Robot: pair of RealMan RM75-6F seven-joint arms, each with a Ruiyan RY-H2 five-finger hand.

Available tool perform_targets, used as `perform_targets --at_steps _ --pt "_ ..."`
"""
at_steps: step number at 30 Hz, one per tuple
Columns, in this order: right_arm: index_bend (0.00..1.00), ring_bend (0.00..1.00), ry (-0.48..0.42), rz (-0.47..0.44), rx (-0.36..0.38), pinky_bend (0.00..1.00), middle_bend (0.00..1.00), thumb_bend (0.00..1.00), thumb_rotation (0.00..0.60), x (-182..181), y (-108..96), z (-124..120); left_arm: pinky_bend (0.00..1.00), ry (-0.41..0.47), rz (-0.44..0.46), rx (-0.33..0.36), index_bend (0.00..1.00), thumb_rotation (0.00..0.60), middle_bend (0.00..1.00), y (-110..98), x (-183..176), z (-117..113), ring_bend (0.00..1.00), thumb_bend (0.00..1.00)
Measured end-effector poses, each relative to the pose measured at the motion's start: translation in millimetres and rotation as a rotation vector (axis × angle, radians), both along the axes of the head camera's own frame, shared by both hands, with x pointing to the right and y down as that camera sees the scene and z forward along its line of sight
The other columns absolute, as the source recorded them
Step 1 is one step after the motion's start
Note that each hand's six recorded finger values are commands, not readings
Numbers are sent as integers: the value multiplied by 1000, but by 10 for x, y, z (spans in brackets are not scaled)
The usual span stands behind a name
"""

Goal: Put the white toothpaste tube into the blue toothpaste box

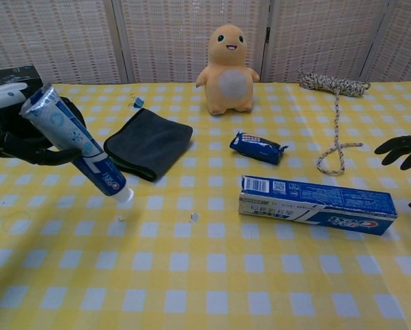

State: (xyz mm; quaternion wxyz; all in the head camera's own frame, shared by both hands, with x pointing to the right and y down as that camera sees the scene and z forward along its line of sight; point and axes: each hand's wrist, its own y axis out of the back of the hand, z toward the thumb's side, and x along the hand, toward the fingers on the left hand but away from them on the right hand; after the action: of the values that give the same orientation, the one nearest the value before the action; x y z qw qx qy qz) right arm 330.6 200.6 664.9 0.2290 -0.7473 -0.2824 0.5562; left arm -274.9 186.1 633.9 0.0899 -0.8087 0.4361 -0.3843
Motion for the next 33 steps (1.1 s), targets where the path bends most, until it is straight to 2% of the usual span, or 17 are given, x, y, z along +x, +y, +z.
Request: perform_targets --at_steps 16,21,29,33 --pt "266 296 -29 -35 4 240 296 360 600 -553 53 225 1000 -2 -21 16 969 600 1000 -64 -112 -150 1000 564" --pt "335 332 -36 -36 10 282 334 359 600 -699 39 295 1000 2 -28 18 969 600 1000 -76 -147 -176 1000 564" --pt "458 421 -25 -15 79 390 423 359 600 -812 -24 332 1000 2 -43 24 970 600 1000 -99 -213 -210 1000 565" --pt "468 432 -8 -15 90 401 432 360 600 -799 -29 350 1000 5 -49 23 970 600 1000 -104 -227 -220 1000 566"
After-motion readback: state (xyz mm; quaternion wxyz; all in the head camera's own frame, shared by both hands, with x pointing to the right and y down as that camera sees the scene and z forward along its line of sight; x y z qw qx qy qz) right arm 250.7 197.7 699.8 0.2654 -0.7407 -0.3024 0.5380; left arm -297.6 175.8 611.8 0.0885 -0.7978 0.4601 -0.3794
